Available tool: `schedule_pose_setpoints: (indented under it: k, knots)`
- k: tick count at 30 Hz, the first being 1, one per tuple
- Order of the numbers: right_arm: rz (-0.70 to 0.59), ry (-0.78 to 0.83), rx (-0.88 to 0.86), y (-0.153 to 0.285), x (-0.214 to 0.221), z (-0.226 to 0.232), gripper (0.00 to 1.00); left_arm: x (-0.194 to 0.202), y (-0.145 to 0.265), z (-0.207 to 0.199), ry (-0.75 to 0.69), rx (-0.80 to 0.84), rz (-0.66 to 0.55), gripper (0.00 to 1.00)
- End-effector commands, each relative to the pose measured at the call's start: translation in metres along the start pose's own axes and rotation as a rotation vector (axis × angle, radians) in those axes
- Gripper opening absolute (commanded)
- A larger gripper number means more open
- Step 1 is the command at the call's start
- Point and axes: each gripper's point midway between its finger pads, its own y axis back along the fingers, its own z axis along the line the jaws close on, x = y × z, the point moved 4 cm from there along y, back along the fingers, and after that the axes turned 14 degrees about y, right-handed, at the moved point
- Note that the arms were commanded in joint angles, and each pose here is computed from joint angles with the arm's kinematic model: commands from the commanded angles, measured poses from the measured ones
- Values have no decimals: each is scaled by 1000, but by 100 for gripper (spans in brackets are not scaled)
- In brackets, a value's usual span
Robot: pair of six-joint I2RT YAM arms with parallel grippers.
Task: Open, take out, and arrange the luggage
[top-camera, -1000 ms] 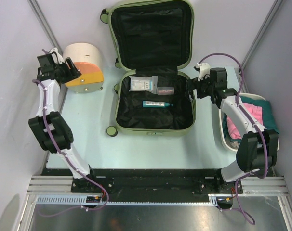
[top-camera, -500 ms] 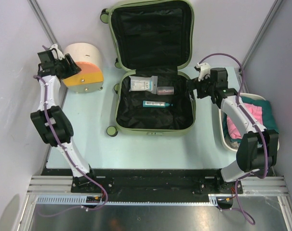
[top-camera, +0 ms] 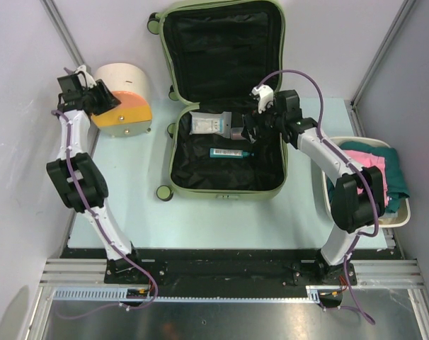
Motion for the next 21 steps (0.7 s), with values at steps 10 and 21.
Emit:
schedule_pose_setpoints:
  k: [10, 21]
  knots:
    - [-54, 2, 39, -1, -21, -12, 93, -1, 9, -23, 15, 93, 2, 22]
    - [-88, -35, 22, -15, -32, -17, 92, 34, 52, -23, 26, 61, 30, 9]
